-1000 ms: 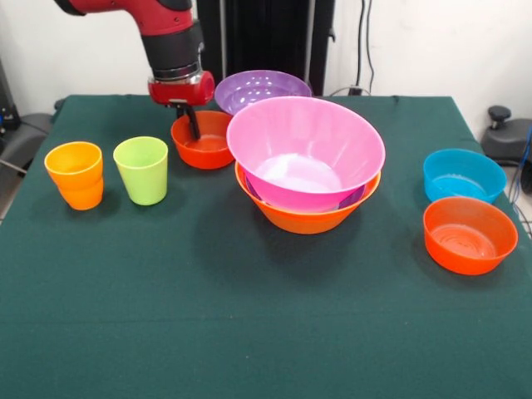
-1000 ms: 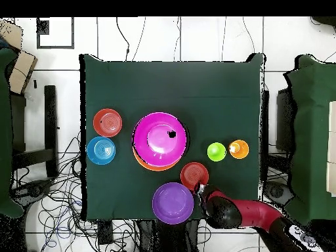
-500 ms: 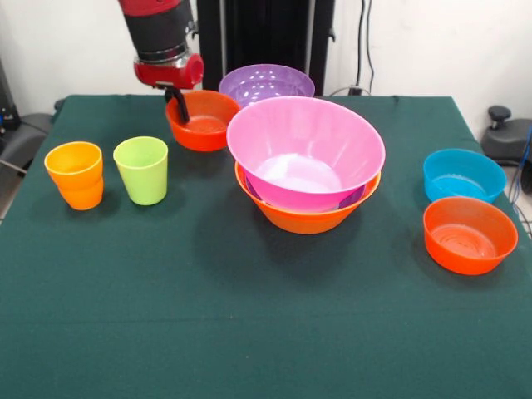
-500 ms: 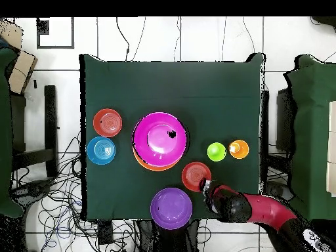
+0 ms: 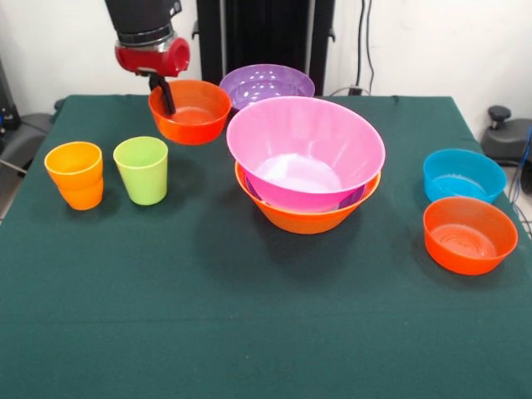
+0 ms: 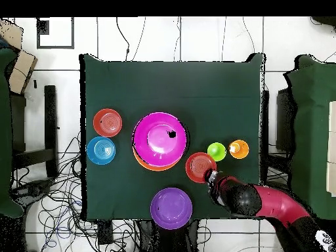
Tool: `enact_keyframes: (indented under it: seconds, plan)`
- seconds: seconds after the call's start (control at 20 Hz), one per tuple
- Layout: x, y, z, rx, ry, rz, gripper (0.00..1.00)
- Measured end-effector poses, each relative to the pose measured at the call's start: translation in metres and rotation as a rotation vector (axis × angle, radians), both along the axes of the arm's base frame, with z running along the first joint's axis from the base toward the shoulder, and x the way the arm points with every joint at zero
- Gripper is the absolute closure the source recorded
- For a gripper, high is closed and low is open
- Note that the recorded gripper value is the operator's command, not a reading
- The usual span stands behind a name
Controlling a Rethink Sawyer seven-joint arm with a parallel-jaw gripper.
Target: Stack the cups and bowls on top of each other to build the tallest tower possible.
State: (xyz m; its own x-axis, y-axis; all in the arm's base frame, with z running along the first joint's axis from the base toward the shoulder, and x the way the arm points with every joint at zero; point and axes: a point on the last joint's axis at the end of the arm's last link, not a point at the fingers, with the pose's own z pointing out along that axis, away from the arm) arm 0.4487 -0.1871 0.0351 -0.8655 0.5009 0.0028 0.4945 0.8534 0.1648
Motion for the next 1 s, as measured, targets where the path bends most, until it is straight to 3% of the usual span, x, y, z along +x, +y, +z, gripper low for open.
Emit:
enact_keyframes:
  seconds: [0.7, 1.0]
  plan:
    - [0.041, 0.008, 0.054, 0.002, -0.010, -0.041, 1.00]
    - [0.051, 0.012, 0.069, 0.008, 0.005, -0.050, 1.00]
